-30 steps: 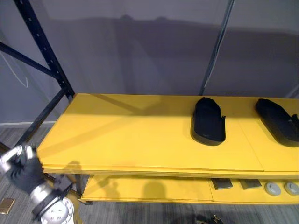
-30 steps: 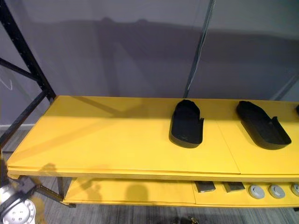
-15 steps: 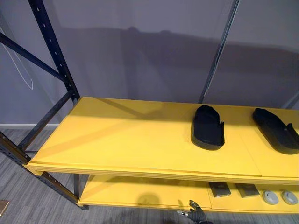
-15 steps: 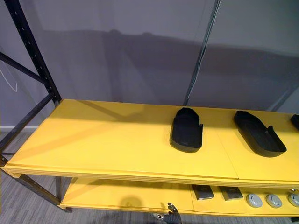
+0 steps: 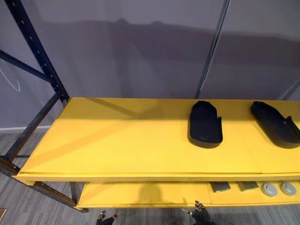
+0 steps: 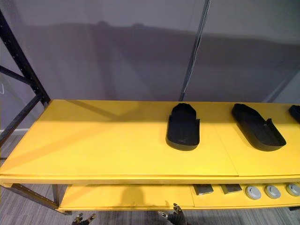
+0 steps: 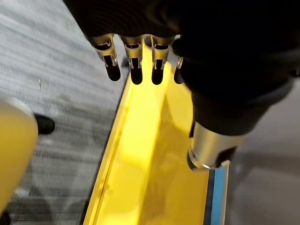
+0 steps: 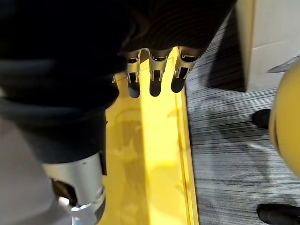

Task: Walk over and take plastic housings, then place them on the shelf

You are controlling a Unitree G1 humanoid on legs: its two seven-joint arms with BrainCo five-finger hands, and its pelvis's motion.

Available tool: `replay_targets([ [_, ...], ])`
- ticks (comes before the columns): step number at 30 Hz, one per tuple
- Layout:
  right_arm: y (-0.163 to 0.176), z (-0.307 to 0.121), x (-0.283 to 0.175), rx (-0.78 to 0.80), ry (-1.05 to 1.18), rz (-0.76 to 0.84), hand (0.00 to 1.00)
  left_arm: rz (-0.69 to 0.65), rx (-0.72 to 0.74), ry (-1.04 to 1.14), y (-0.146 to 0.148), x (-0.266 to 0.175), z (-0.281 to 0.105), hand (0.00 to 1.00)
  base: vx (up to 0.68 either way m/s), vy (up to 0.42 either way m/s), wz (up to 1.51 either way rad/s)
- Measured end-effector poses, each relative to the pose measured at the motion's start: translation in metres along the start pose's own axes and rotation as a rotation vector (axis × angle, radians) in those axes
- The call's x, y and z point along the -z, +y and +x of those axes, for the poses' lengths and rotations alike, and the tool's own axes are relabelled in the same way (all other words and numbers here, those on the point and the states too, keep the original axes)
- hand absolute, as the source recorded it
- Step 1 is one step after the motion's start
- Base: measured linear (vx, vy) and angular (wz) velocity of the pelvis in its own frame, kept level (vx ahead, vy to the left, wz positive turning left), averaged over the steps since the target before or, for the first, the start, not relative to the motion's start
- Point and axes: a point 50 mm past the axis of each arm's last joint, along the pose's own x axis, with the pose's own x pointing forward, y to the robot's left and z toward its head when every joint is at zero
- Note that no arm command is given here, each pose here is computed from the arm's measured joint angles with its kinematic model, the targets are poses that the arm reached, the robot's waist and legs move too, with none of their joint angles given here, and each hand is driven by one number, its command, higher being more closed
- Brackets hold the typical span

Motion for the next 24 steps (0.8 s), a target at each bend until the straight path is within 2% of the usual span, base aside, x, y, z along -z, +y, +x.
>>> replay_targets([
  [18,-0.013,0.006,-0.011,0.039,-0.020,0.002,0.00,0.116,0.064,-0.045,-0.006,-0.016,0.008,0.00,-0.04,0.018,-0.32],
  [24,-0.008,0.006,-0.027,0.028,-0.089,-0.001,0.00,0.151,0.081,-0.142,-0.014,-0.047,0.015,0.00,-0.17,0.028,-0.49],
])
